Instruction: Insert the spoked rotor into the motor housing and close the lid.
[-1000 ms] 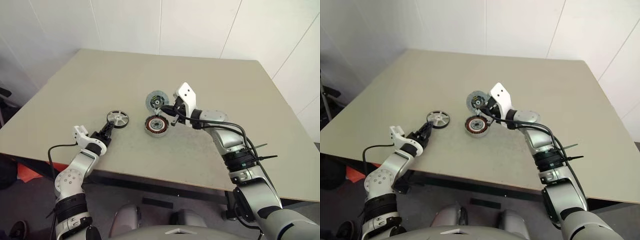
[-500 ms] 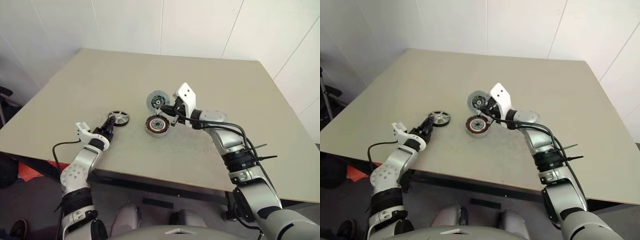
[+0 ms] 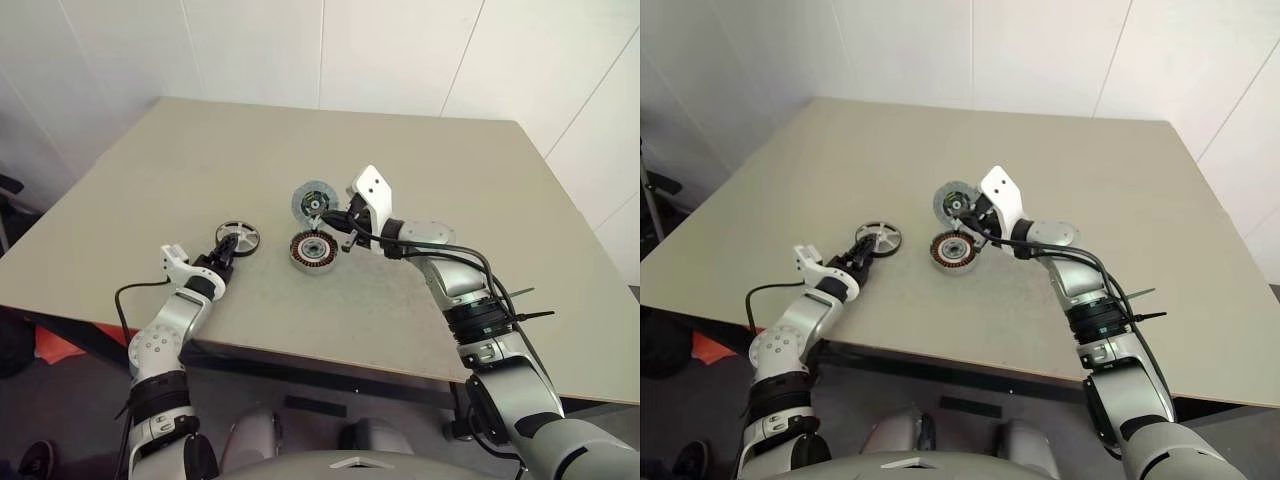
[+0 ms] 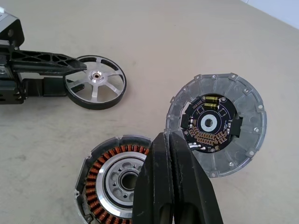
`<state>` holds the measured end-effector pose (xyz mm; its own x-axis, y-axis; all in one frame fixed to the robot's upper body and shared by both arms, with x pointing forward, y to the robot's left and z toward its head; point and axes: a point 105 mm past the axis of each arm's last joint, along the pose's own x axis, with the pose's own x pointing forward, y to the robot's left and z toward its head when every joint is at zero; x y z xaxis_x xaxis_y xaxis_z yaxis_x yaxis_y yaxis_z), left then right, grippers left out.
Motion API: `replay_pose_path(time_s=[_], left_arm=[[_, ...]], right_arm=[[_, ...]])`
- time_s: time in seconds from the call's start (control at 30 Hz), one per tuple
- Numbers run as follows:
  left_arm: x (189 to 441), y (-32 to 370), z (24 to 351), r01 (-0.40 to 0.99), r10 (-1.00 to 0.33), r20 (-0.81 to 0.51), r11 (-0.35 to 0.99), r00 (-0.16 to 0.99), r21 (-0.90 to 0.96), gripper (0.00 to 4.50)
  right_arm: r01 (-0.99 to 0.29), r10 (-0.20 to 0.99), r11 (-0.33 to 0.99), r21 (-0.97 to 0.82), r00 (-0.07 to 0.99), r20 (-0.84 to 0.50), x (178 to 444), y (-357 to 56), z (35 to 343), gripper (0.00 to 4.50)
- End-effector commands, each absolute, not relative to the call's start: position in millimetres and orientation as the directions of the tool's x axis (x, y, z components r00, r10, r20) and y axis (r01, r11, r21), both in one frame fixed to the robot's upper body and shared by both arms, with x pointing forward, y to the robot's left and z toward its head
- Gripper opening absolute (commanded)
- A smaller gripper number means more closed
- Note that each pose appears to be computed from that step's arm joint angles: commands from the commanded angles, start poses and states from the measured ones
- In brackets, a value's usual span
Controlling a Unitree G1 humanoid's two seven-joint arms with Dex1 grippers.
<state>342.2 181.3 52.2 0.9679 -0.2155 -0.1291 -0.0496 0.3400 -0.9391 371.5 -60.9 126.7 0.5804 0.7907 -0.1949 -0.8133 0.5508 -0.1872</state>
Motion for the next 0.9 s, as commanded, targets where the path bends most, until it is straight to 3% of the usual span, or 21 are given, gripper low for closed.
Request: replay_pose_path(time_s=[0.03,0.13,0.27,0.6,0.73,0.9], left_arm=[[343.3,185.0,62.5,-0.009,-0.205,-0.083,0.338,0.975,-0.941,2.41],[342.8,184.0,62.5,0.001,-0.212,-0.075,0.335,0.974,-0.942,1.88],[342.1,183.8,61.9,0.005,-0.220,-0.074,0.340,0.973,-0.940,0.68],[337.8,178.5,72.9,0.085,-0.272,-0.012,0.341,0.962,-0.936,0.68],[331.3,163.8,105.9,0.223,-0.367,0.145,0.182,0.919,-0.958,0.68],[329.2,140.6,111.3,0.251,-0.506,0.140,0.160,0.851,-0.955,0.68]], right_arm=[[-0.801,0.789,0.554,-0.226,0.592,-0.163,374.4,-61.8,138.7,0.00],[-0.801,0.789,0.553,-0.231,0.592,-0.164,375.0,-61.4,138.8,0.00],[-0.801,0.789,0.552,-0.232,0.592,-0.165,375.2,-61.0,138.3,0.00],[-0.799,0.787,0.552,-0.239,0.594,-0.167,375.7,-60.8,137.1,0.00],[-0.796,0.784,0.555,-0.242,0.597,-0.168,376.4,-61.9,136.5,0.00],[-0.792,0.781,0.558,-0.246,0.602,-0.166,378.3,-62.1,137.1,0.00]])
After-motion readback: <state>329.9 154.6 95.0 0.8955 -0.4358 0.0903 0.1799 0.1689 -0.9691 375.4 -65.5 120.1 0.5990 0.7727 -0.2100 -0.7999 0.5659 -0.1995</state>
